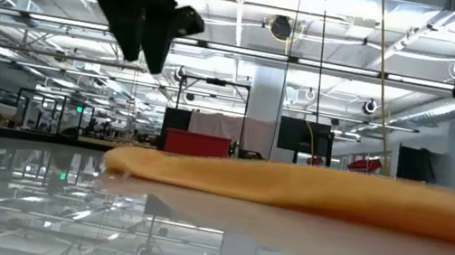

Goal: Roll towel
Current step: Fold the towel

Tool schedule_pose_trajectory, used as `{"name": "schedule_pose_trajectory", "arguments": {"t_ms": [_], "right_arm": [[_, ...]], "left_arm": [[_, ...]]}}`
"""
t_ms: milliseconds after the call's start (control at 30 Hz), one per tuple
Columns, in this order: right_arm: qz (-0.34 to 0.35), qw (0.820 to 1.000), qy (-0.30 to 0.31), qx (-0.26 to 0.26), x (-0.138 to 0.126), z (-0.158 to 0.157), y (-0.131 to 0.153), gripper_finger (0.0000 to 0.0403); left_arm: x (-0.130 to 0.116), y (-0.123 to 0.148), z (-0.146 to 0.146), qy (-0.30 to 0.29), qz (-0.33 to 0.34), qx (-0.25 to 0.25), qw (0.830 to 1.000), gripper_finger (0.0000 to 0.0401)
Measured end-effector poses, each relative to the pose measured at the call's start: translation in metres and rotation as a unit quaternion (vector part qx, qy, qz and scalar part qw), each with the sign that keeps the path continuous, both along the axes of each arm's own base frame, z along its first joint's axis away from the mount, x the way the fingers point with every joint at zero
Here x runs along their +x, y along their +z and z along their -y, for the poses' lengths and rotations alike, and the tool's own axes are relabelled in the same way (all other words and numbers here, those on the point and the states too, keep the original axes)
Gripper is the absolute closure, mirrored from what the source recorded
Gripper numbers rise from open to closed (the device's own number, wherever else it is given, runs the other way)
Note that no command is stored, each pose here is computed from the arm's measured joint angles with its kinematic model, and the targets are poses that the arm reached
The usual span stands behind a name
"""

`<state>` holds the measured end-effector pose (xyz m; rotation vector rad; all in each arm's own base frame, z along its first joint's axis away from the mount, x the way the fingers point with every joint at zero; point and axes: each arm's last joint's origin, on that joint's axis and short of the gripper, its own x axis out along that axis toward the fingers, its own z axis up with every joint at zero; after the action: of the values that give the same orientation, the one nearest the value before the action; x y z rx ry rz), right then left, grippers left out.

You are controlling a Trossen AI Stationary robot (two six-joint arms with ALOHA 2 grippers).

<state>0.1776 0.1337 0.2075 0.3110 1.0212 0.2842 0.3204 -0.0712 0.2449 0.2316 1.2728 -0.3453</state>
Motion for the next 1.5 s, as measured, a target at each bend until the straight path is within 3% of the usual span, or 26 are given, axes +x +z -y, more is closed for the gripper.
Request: {"name": "schedule_pose_trajectory", "arguments": {"t_ms": [133, 267, 367, 533, 700, 967, 1233, 1367, 1500], "right_arm": [[0.027, 1.0, 0.002, 0.002, 0.003, -0.008, 0.0, 0.0242], [0.073, 0.992, -0.062, -0.079, 0.005, -0.001, -0.001, 0.024], [0.096, 0.976, -0.128, -0.147, 0.005, 0.007, -0.002, 0.0244], [0.09, 0.955, -0.223, -0.175, 0.006, 0.02, -0.005, 0.0252], [0.071, 0.948, -0.263, -0.163, 0.005, 0.024, -0.007, 0.0259], [0.036, 0.928, -0.333, -0.162, -0.011, 0.037, -0.039, 0.0268], [-0.017, 0.893, -0.418, -0.164, -0.036, 0.062, -0.082, 0.0269], [-0.015, 0.891, -0.428, -0.149, -0.04, 0.068, -0.095, 0.0269], [0.004, 0.897, -0.419, -0.138, -0.04, 0.072, -0.103, 0.0274]], "left_arm": [[-0.002, -0.009, 0.016, -0.009, -0.002, -0.006, 1.0, 0.0217], [0.003, -0.008, 0.013, 0.033, 0.05, 0.106, 0.993, 0.0216], [0.016, -0.004, -0.004, 0.085, 0.105, 0.14, 0.981, 0.0216], [0.033, 0.002, -0.057, 0.19, 0.155, 0.121, 0.962, 0.0216], [0.04, 0.001, -0.107, 0.226, 0.17, 0.037, 0.958, 0.0216], [0.052, -0.049, -0.166, 0.254, 0.117, 0.035, 0.96, 0.0216], [0.059, -0.092, -0.2, 0.264, 0.102, -0.005, 0.959, 0.0216], [0.06, -0.111, -0.205, 0.255, 0.081, -0.04, 0.963, 0.0216], [0.062, -0.118, -0.206, 0.242, 0.077, -0.042, 0.966, 0.0221]]}}
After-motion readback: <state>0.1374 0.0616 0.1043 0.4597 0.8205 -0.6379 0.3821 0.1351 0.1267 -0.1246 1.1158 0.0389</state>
